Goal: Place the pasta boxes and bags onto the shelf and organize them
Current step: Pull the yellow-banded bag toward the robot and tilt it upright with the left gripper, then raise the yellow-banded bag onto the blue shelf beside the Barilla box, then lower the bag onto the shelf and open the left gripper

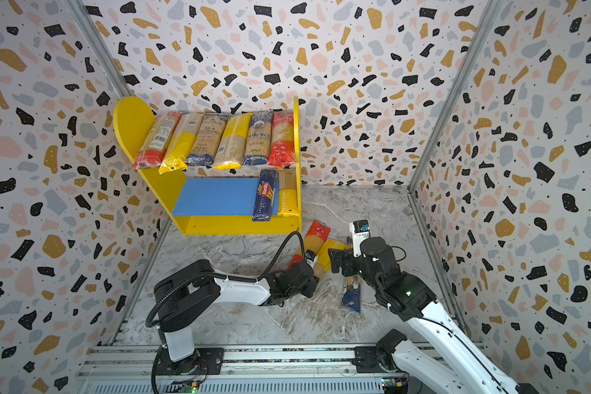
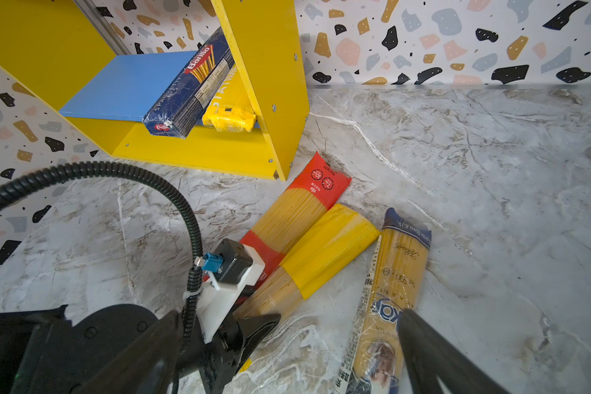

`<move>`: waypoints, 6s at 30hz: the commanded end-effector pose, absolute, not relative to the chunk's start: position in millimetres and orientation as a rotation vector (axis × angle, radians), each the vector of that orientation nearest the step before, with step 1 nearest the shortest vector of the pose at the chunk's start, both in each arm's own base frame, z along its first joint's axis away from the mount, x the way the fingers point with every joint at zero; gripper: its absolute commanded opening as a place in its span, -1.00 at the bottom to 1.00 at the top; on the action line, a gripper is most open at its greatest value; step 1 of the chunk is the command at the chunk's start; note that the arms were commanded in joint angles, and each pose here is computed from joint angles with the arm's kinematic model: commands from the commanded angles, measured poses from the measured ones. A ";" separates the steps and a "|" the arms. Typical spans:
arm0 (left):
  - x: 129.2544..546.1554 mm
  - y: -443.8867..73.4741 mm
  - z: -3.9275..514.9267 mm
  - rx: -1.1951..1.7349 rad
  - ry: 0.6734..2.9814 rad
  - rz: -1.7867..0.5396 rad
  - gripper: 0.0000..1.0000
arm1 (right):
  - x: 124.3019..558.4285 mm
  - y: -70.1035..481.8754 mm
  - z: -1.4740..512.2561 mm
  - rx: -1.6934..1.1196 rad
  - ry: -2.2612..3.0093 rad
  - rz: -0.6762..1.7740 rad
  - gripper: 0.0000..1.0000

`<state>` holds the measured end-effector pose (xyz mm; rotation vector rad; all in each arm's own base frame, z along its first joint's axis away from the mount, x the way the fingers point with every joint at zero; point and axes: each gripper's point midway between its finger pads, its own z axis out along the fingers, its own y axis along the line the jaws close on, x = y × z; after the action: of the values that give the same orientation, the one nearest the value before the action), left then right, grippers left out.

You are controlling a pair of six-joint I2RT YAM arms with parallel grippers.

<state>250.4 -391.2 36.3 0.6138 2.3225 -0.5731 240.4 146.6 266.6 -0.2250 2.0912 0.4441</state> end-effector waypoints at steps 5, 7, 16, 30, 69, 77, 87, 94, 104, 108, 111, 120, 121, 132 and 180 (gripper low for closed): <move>234.6 -397.3 60.9 0.688 2.294 -0.749 -1.00 | 241.0 147.2 287.6 -0.218 2.053 0.466 0.98; 233.8 -398.8 68.7 0.693 2.277 -0.772 -1.00 | 242.2 148.6 288.7 -0.222 2.051 0.468 0.98; 232.6 -401.4 99.2 0.695 2.212 -0.833 -1.00 | 247.1 153.9 296.0 -0.235 2.043 0.474 0.98; 246.5 -365.9 105.7 0.608 2.197 -0.755 -1.00 | 249.1 157.0 300.9 -0.240 2.035 0.484 0.98; 230.8 -210.0 198.7 0.296 2.029 -0.409 -1.00 | 274.4 198.6 324.1 -0.350 1.996 0.576 0.98; 219.9 -189.8 232.8 0.231 1.960 -0.471 -1.00 | 279.8 208.5 332.8 -0.381 1.979 0.597 0.98; 218.2 -161.0 275.9 0.152 1.886 -0.420 -1.00 | 278.7 209.6 343.0 -0.388 1.958 0.609 0.98; 221.1 -141.5 300.9 0.089 1.825 -0.353 -1.00 | 278.5 209.5 347.1 -0.394 1.953 0.606 0.98; 245.7 -115.9 329.2 -0.047 1.695 -0.129 -1.00 | 278.7 212.3 351.6 -0.414 1.933 0.615 0.98; 268.3 -112.6 334.7 -0.083 1.672 -0.106 -1.00 | 278.9 211.7 353.0 -0.418 1.930 0.609 0.98; 289.9 -110.3 332.0 -0.095 1.678 -0.116 -1.00 | 278.9 209.2 352.7 -0.418 1.930 0.600 0.98; 346.0 -102.4 333.2 -0.113 1.647 -0.119 -1.00 | 284.6 195.6 350.1 -0.386 1.934 0.590 0.98; 352.7 -101.6 333.8 -0.114 1.644 -0.122 -1.00 | 285.4 194.8 349.0 -0.384 1.938 0.588 0.98; 416.2 -111.8 333.5 -0.104 1.645 -0.155 -1.00 | 292.8 202.1 341.7 -0.401 1.969 0.621 0.98; 466.4 -112.0 279.1 -0.068 1.753 -0.152 0.68 | 302.6 213.7 324.4 -0.428 2.018 0.649 0.98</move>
<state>475.7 -114.5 258.5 -0.0446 1.8235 -0.1064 302.0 214.6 308.9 -0.4319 2.0577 0.6423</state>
